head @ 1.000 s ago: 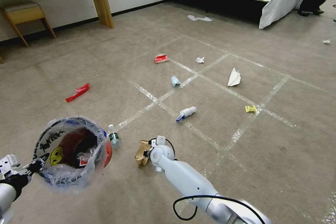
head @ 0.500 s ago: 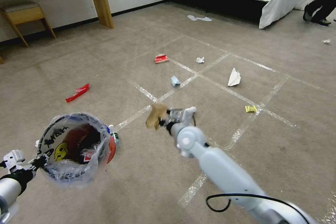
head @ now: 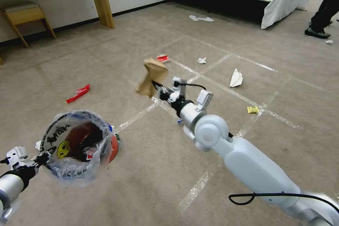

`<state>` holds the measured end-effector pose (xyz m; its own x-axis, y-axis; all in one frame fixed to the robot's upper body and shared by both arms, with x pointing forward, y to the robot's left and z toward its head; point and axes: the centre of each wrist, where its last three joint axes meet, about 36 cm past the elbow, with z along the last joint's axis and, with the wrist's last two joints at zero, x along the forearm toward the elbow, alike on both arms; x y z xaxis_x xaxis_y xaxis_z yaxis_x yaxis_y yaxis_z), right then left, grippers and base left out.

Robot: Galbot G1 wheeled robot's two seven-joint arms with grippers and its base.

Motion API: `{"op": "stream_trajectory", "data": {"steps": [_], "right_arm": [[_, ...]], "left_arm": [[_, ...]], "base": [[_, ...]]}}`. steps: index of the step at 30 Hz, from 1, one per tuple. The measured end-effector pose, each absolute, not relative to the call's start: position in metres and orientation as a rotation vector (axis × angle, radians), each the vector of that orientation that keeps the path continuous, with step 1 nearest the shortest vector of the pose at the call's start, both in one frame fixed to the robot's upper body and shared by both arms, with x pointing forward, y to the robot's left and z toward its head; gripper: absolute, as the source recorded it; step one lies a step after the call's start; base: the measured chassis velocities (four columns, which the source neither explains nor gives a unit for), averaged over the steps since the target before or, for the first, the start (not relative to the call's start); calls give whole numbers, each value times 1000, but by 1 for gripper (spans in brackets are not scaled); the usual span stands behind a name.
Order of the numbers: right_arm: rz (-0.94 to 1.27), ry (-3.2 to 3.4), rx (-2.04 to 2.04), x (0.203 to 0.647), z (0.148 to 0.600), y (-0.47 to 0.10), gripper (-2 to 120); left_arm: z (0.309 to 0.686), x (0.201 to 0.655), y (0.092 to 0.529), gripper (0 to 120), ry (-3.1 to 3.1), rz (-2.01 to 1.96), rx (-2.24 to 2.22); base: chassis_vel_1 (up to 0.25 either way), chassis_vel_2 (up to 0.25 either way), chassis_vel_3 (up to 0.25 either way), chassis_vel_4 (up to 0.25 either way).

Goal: Pick up the trash bin and place the garbage on the floor into it.

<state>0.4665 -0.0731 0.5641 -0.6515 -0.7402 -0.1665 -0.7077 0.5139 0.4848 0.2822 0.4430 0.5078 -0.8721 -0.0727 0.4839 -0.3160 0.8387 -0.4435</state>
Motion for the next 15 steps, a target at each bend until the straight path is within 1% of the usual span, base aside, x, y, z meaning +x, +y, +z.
{"op": "stream_trajectory", "data": {"steps": [2, 8, 11, 12, 15], "right_arm": [[-780, -2620, 1476, 456, 581, -45, 0], [-675, -2538, 1648, 442, 587, -13, 0], [-543, -2485, 1723, 431, 578, 8, 0], [-543, -2485, 1723, 431, 578, 8, 0], [-429, -2471, 1745, 426, 564, 19, 0]], "left_arm": [[511, 285, 444, 0, -2555, 728, 280], [513, 287, 446, 0, -2553, 729, 276], [515, 289, 447, 0, -2553, 729, 274], [515, 289, 447, 0, -2553, 729, 274], [515, 289, 447, 0, -2553, 730, 273]], "base": [[0, 0, 0, 0], [0, 0, 0, 0], [0, 0, 0, 0], [0, 0, 0, 0], [0, 0, 0, 0]]}}
